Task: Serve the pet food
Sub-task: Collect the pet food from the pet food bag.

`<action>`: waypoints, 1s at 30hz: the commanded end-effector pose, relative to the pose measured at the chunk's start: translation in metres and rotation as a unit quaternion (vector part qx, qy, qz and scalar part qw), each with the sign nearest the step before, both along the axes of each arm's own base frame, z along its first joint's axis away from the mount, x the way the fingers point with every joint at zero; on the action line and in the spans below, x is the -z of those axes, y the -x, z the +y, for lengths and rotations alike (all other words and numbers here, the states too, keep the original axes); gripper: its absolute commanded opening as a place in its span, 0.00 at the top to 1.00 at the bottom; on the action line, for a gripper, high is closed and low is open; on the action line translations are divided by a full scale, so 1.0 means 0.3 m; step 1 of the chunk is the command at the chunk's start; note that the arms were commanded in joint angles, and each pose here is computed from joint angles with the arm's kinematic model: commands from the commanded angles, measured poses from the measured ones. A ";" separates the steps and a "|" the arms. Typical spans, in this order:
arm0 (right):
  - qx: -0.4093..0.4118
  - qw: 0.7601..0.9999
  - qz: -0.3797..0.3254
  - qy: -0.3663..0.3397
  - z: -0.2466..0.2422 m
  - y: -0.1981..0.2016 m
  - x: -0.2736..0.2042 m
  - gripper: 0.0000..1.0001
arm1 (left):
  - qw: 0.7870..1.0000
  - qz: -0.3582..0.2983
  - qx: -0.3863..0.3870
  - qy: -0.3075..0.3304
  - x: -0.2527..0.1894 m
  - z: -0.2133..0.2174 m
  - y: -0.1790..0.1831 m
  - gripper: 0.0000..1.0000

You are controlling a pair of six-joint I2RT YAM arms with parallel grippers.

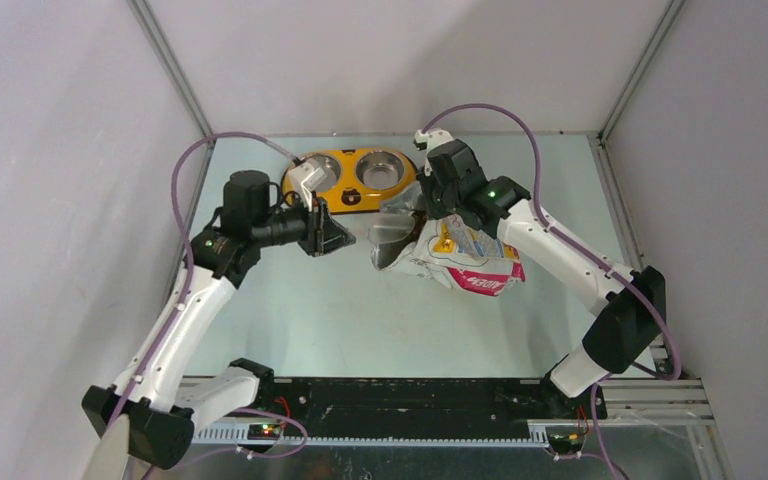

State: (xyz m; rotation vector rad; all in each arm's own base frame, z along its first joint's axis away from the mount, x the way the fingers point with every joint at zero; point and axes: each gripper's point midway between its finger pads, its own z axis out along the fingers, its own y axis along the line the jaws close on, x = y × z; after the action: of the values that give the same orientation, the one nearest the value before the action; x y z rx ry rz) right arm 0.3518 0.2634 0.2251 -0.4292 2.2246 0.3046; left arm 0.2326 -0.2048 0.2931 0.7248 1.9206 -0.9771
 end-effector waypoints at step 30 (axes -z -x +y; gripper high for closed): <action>-0.043 0.992 -0.100 0.059 0.095 -0.002 0.009 1.00 | 0.928 0.271 -0.253 0.009 0.419 0.041 -0.246 1.00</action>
State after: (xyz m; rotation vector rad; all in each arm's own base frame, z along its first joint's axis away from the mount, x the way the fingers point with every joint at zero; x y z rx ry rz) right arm 0.3368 0.2940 0.2108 -0.6369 2.1086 0.2101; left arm 0.2873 -0.1962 0.1697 -0.0643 2.4072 -1.0247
